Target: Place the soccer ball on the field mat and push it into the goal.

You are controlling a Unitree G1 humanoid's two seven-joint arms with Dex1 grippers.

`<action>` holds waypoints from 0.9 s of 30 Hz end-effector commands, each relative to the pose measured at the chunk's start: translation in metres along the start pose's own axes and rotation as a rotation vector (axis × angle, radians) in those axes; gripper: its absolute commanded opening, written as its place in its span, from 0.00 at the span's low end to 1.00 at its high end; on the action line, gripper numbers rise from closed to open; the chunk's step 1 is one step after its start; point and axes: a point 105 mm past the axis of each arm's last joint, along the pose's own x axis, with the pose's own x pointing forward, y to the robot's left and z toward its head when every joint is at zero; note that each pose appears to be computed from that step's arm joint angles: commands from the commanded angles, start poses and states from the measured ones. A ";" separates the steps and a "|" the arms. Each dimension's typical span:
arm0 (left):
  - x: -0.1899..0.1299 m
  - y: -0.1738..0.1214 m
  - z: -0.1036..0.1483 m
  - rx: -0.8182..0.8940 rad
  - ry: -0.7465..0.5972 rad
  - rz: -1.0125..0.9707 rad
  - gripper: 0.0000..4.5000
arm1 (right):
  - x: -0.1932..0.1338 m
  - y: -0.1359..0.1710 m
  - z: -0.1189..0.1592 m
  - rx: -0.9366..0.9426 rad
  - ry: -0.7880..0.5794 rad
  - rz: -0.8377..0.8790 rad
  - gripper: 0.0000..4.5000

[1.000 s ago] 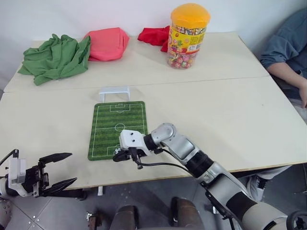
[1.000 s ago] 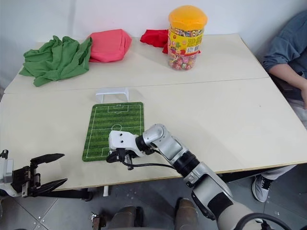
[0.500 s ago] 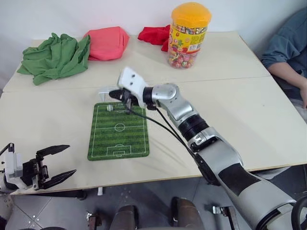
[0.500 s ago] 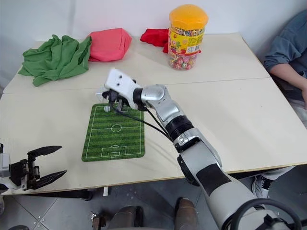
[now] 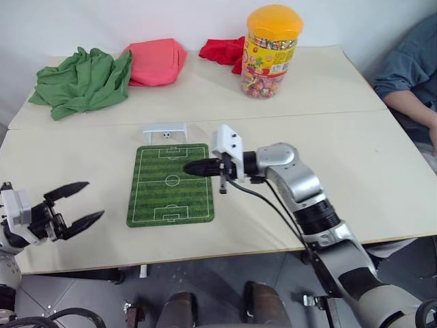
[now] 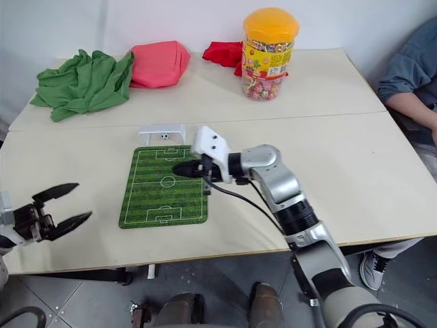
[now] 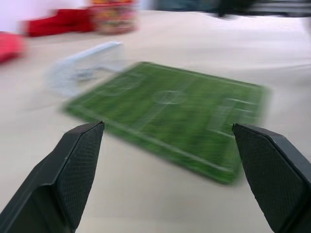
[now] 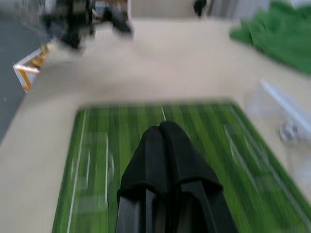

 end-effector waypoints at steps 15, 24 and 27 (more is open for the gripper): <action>-0.042 0.025 0.013 -0.034 0.098 0.219 1.00 | -0.182 -0.025 -0.048 0.011 0.217 -0.184 0.49; -0.078 0.030 0.011 -0.093 0.157 0.251 1.00 | -0.247 -0.011 -0.067 0.061 0.272 -0.288 1.00; -0.086 0.032 0.011 -0.113 0.178 0.259 1.00 | -0.256 -0.010 -0.073 0.082 0.297 -0.322 1.00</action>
